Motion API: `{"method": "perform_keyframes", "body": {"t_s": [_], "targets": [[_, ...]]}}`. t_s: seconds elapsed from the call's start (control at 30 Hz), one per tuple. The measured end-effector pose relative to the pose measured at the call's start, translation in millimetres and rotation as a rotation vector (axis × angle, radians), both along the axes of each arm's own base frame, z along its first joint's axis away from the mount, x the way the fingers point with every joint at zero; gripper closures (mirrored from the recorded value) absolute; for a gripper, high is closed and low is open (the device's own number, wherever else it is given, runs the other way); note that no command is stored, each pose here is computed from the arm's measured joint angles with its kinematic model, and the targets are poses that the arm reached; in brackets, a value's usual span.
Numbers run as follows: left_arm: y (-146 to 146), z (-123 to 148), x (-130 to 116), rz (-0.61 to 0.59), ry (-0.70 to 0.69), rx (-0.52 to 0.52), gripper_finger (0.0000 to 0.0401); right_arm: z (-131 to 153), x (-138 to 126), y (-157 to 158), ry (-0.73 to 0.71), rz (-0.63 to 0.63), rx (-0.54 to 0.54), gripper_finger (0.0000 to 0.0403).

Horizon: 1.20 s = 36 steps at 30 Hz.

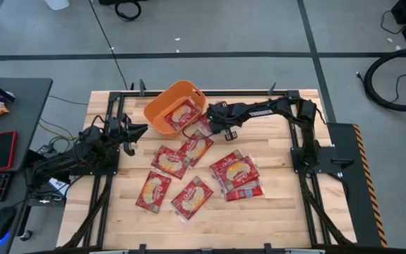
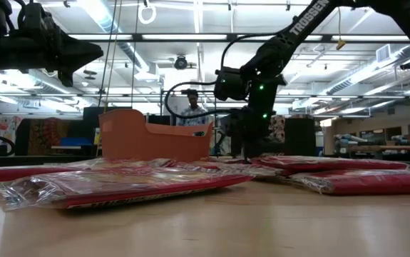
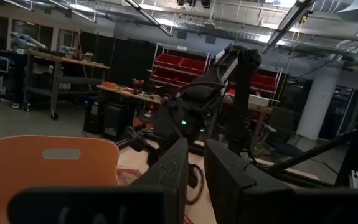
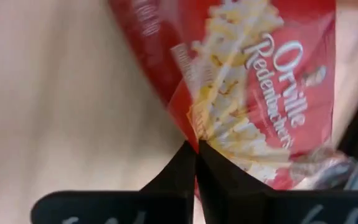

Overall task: Sort popcorn bags into baskets
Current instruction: Put the red popcorn bag into the orange bin

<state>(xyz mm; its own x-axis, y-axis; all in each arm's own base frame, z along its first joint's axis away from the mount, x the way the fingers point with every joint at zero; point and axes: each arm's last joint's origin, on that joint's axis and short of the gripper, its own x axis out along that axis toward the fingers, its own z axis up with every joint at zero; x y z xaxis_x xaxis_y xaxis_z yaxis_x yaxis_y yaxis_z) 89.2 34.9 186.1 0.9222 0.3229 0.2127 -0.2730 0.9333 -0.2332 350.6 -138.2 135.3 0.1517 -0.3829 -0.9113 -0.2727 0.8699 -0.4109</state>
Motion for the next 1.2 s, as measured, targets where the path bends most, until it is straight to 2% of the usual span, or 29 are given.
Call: {"method": "perform_keyframes", "body": {"t_s": [0.3,0.43,0.57,0.7,0.9,1.2], "targets": [[0,0,0,0.000,0.000,0.000,0.0344,57,-11,47,-0.093,-0.040,0.028,0.0397],[0,0,0,0.001,0.000,0.001,0.0344,90,-8,70,-0.256,0.007,-0.016,0.0398],[0,0,0,0.001,0.001,0.001,0.0344,107,-1,89,-0.390,0.048,-0.069,0.0398],[0,0,0,0.004,0.000,0.001,0.0344,118,17,101,-0.444,0.081,-0.090,0.0398],[0,2,0,0.005,-0.017,0.008,0.0344,124,59,102,-0.455,0.126,-0.139,0.0398],[0,3,-1,0.005,-0.031,0.013,0.0344,122,115,67,-0.435,0.153,-0.236,0.0399]]}}
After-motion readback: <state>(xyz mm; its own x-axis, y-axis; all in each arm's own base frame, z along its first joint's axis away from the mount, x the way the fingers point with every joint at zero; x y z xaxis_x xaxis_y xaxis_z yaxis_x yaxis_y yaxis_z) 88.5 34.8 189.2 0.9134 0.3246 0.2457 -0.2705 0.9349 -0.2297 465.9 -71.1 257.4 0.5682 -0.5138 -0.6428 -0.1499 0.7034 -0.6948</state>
